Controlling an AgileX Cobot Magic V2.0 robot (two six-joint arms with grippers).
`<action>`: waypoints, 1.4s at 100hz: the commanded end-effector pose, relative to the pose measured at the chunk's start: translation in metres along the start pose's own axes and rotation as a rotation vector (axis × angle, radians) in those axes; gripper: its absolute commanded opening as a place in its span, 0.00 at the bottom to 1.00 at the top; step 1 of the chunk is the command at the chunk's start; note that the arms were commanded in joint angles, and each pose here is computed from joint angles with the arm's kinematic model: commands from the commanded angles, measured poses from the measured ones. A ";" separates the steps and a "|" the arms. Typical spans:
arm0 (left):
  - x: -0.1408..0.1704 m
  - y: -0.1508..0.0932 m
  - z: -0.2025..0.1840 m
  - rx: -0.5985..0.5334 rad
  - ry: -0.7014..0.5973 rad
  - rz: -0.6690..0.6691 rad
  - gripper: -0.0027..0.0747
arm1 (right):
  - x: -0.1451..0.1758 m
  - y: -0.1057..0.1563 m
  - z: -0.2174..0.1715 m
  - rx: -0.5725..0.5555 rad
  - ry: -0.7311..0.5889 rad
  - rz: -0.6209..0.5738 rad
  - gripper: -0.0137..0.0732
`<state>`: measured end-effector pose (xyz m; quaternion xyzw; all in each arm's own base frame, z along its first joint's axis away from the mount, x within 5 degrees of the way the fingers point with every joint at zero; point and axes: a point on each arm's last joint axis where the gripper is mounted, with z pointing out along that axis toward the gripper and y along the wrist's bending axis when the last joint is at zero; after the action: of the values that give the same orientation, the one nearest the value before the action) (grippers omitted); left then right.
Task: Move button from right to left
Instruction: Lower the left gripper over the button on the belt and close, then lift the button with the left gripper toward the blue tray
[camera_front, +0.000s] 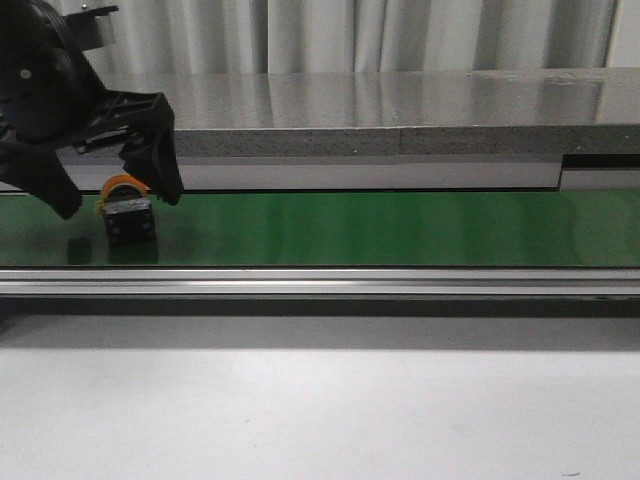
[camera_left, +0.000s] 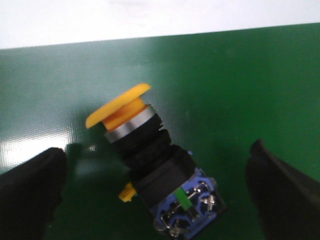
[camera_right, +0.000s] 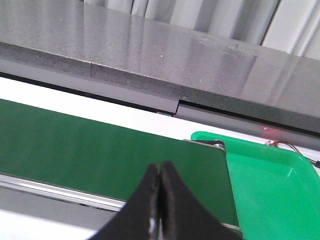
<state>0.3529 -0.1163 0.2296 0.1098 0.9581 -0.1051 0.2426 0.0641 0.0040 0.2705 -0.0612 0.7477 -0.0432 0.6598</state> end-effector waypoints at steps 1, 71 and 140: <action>-0.013 -0.001 -0.020 -0.002 -0.095 -0.004 0.89 | -0.014 -0.004 -0.002 0.032 -0.085 0.000 0.08; -0.010 0.000 -0.033 -0.035 -0.069 0.048 0.23 | -0.014 -0.004 -0.002 0.032 -0.085 0.000 0.08; 0.009 0.118 -0.125 -0.415 -0.066 -0.043 0.23 | -0.014 -0.004 -0.002 0.032 -0.085 0.000 0.08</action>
<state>0.3246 0.0145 0.2912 0.0522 0.9666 0.0659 0.2420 0.0641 0.0040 0.2705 -0.0612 0.7477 -0.0432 0.6598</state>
